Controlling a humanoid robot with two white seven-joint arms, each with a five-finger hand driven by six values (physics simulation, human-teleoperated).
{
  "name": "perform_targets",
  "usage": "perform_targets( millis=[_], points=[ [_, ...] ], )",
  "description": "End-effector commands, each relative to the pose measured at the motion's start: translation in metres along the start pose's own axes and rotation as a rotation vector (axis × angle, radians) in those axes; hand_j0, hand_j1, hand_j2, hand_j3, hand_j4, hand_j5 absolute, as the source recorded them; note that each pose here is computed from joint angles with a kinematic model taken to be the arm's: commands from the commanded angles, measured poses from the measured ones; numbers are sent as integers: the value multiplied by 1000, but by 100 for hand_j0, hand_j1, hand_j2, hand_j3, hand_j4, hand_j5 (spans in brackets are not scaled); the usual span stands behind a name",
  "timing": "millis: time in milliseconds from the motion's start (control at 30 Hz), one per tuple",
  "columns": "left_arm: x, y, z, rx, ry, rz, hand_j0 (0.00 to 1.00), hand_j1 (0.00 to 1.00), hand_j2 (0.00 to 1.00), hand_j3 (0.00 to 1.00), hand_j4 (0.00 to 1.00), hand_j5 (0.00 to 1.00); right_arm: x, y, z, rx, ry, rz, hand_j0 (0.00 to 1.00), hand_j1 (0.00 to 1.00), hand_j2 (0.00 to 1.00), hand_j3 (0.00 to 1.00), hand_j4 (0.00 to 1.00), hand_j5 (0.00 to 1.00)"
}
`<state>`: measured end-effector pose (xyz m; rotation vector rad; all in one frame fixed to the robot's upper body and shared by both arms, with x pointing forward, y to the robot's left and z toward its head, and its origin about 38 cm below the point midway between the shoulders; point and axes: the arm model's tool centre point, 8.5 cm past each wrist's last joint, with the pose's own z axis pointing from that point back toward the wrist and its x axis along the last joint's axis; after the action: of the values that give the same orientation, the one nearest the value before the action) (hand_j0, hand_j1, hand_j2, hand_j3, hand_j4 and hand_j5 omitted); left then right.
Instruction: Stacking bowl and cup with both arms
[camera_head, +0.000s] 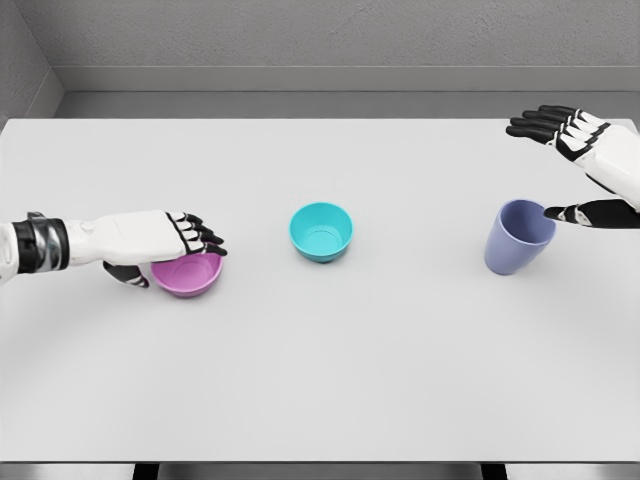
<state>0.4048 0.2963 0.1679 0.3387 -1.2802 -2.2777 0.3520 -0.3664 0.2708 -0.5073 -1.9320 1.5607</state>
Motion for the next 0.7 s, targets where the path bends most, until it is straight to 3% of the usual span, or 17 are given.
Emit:
perform_targets(
  millis=[0,667],
  points=[
    [0,0,-1,3,-1,4,100,100,100,100,100,100,0,0,0,-6,0,-7,100,100,100,100,100,100],
    [2,7,-1,13,-8,-10,100,100,100,100,100,100,1,5,-2,-18,-4,-25,100,100,100,100,100,100]
  ],
)
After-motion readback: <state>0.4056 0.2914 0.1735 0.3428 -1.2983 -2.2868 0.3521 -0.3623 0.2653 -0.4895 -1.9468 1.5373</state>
